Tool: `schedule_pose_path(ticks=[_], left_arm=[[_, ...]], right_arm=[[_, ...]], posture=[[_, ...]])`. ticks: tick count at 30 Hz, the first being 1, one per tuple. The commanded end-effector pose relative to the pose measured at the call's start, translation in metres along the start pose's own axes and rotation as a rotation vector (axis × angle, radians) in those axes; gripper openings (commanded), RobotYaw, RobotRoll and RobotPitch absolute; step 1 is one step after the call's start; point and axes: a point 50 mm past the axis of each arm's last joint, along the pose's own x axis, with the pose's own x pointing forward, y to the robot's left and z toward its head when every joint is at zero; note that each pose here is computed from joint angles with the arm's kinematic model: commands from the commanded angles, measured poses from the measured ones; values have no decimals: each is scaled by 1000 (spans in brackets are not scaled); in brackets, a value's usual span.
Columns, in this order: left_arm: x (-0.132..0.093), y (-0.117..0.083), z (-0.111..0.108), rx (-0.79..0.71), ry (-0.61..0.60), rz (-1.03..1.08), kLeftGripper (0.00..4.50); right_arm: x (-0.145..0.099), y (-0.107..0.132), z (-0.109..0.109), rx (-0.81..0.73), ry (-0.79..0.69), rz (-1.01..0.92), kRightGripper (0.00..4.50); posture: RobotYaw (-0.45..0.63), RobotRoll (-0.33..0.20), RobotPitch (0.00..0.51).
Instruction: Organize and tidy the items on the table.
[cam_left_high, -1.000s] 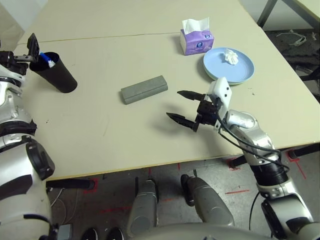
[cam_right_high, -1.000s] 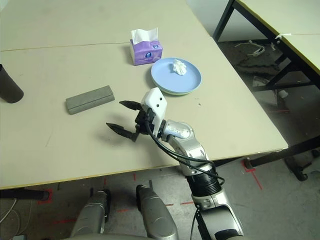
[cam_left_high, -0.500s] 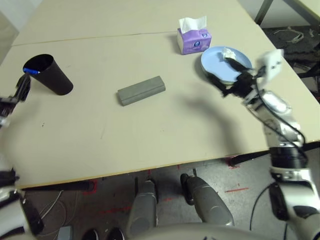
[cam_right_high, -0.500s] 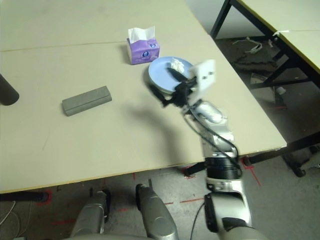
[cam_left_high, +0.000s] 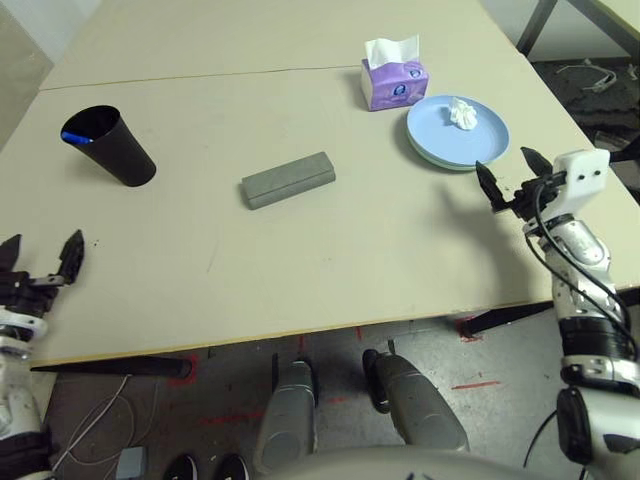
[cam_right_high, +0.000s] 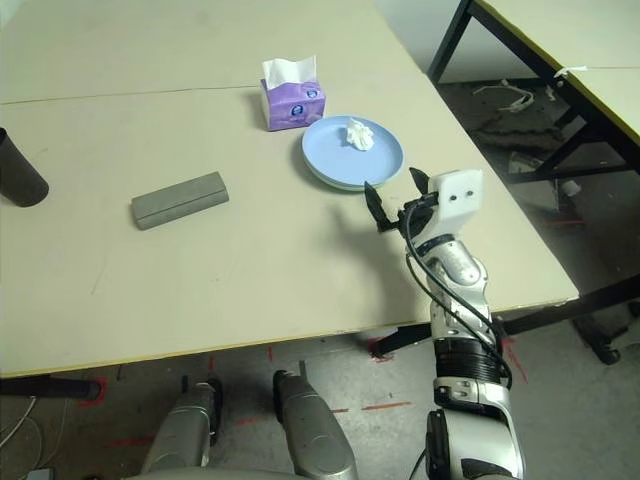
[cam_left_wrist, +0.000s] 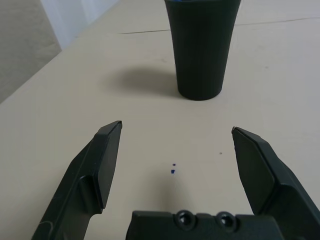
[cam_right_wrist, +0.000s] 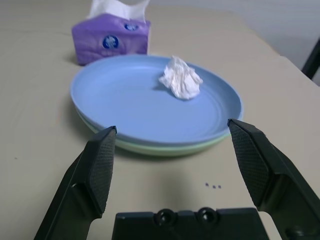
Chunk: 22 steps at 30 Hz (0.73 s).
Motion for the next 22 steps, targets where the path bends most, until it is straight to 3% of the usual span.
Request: schedule_pose_path(ticks=[1,9,22], left_arm=[[-2,-3,-3,29,38,-26,4460],[-1,3,9,51,17,-17,4460],[3,8,21,86,6,-17,4460]], right_arm=[[-5,2,-6,-23,18,-23,4500],[-5,-11,-8,-52,27,-60,4500],[-5,-2,-12,-18,28,-7,4500]], posture=[[-120,0,237],[-102,0,244],[-71,0,258]])
